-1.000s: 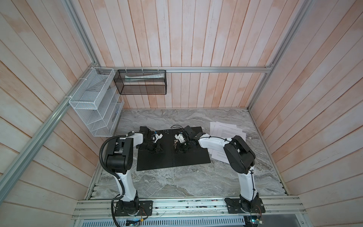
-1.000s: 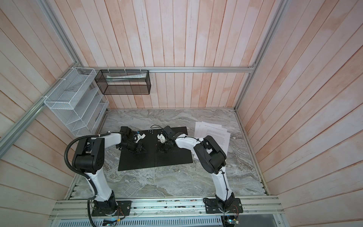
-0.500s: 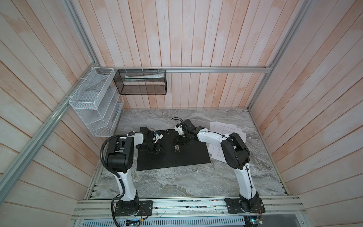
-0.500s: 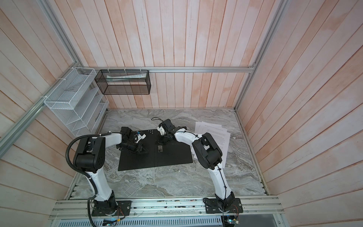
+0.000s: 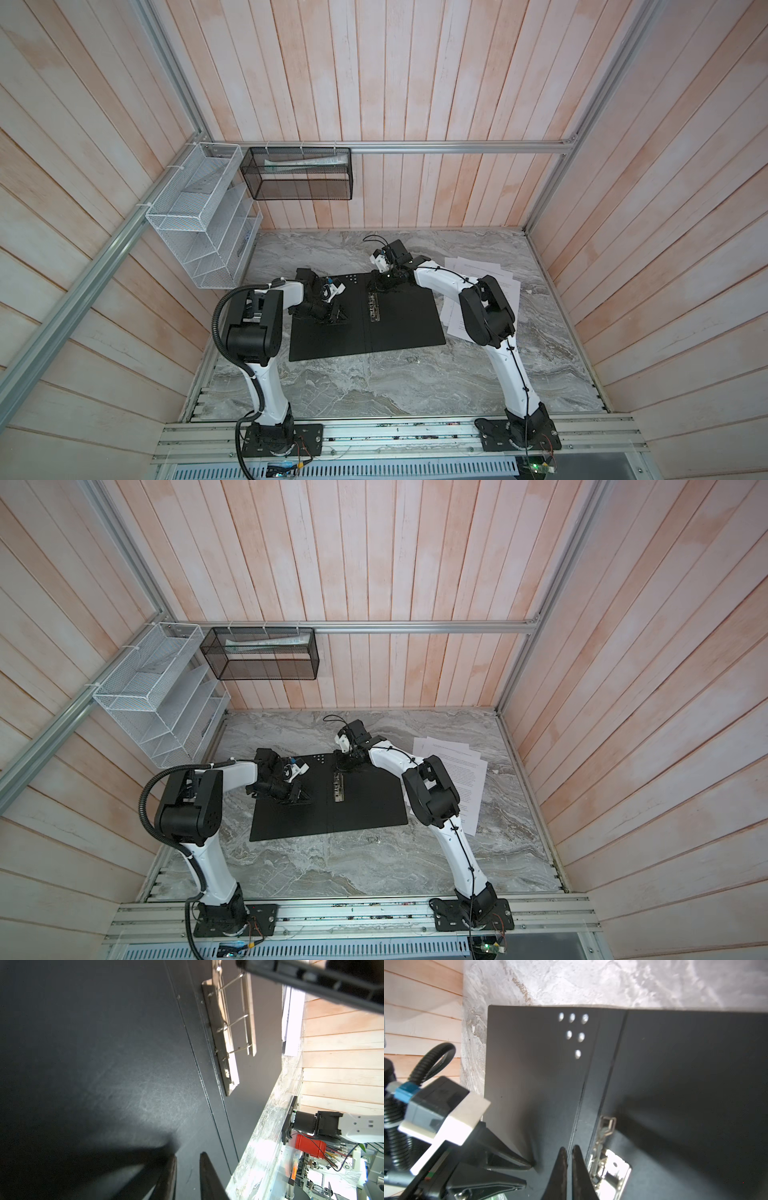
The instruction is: Put the files into the folder
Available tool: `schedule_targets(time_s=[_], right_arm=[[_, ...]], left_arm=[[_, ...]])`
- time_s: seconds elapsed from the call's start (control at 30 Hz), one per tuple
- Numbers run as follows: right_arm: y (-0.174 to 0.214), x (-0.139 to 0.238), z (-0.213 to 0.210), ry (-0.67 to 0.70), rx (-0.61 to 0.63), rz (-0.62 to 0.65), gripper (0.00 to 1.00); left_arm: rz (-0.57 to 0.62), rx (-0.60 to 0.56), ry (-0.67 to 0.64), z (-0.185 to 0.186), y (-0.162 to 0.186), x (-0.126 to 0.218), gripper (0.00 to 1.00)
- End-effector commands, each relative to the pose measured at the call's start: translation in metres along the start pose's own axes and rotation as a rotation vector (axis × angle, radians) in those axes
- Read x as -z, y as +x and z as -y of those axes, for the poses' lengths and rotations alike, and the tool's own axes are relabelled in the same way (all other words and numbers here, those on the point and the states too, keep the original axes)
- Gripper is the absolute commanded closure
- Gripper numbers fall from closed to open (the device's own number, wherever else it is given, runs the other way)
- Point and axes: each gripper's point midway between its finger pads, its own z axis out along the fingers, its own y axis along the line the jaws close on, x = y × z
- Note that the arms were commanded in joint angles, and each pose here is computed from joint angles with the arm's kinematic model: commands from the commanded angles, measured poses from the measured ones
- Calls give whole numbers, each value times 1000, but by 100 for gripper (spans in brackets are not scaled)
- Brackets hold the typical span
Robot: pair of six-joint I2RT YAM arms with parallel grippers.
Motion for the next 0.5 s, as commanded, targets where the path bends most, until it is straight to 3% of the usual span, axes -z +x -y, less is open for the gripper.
schedule_targets(time_s=[0.0,0.13,0.33,0.4,0.47], right_arm=[[-7,-1,8,-10,-5,-22,92],[-21,6,-4,-30,27,-4,91],[-48,51,-29,-5,78,112,87],[-51,73,-28,35,71,149,84],[-51,103,-14,142,34,210,74]], left_arm=[[-11,-5,22,2,2,-1,76],[-5,-7,22,3,0,0,75],[9,-40,10,13,-9,11,74],[17,-63,10,20,-14,18,73],[28,-99,10,30,-20,27,71]])
